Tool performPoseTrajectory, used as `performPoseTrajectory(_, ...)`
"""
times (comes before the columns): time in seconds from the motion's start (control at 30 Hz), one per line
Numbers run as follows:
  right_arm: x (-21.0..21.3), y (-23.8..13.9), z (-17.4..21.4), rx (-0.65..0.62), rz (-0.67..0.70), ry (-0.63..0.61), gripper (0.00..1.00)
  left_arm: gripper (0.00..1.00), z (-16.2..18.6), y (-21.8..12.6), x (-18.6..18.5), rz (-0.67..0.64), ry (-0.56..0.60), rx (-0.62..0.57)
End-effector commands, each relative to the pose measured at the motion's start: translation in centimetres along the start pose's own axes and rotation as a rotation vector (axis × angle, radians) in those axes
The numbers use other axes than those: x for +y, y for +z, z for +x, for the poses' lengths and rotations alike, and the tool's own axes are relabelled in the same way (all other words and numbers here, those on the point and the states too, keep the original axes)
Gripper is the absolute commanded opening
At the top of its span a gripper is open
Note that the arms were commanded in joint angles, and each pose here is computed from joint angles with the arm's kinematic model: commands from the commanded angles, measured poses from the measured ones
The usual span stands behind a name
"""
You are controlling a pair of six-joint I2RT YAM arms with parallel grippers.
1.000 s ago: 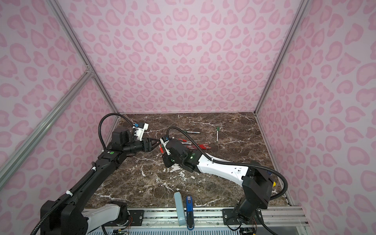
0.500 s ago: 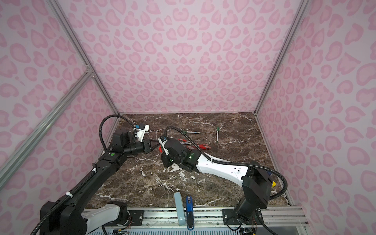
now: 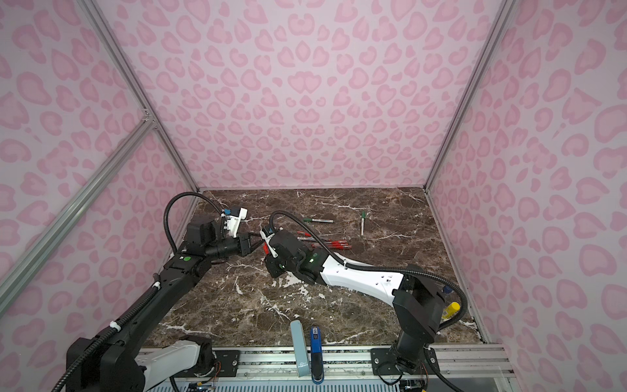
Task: Open the pen caps
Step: 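Bring the red pen's cap between the left gripper fingers and close, then pull the right gripper away from the left, drawing the pen out of its cap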
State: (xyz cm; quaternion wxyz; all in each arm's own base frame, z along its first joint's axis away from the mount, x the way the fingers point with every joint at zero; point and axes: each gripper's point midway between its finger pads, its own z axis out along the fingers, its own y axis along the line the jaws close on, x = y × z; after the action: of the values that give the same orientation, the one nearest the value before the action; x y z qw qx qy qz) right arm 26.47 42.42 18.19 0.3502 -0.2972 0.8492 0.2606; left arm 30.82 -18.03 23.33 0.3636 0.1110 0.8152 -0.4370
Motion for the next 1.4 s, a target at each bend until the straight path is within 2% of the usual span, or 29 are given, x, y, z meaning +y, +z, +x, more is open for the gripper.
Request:
performPoseTrajectory(0.0,0.1,0.6,0.4,0.023,-0.007,-0.014,0.12,0.03,-0.6,-0.2,-0.3,0.005,0.013,-0.014)
performPoseTrajectory(0.07,0.2,0.7,0.7,0.022,-0.02,-0.012,0.03,0.03,-0.5,-0.2,-0.4,0.009,0.013,-0.021)
performPoseTrajectory(0.13,0.1,1.1,1.6,0.043,-0.021,-0.013,0.0,0.03,-0.6,-0.3,-0.5,0.011,0.017,-0.028)
performPoseTrajectory(0.53,-1.3,1.4,7.6,0.128,0.004,0.022,0.0,0.03,-3.5,-2.3,0.3,-0.038,0.01,-0.105)
performPoseTrajectory(0.9,-2.5,0.7,9.1,0.155,0.04,0.017,0.0,0.03,-7.3,-4.4,2.2,-0.144,0.003,-0.177)
performPoseTrajectory(1.13,-4.7,-1.5,8.9,0.127,0.097,0.049,0.0,0.03,-7.8,-4.8,6.0,-0.328,0.045,-0.127)
performPoseTrajectory(1.27,-6.9,-3.9,8.5,0.092,0.154,0.101,0.0,0.03,-7.2,-5.0,11.3,-0.561,0.071,-0.024)
performPoseTrajectory(1.37,-8.9,-5.6,8.7,0.094,0.191,0.163,0.0,0.03,-6.6,-5.1,15.2,-0.687,0.062,0.046)
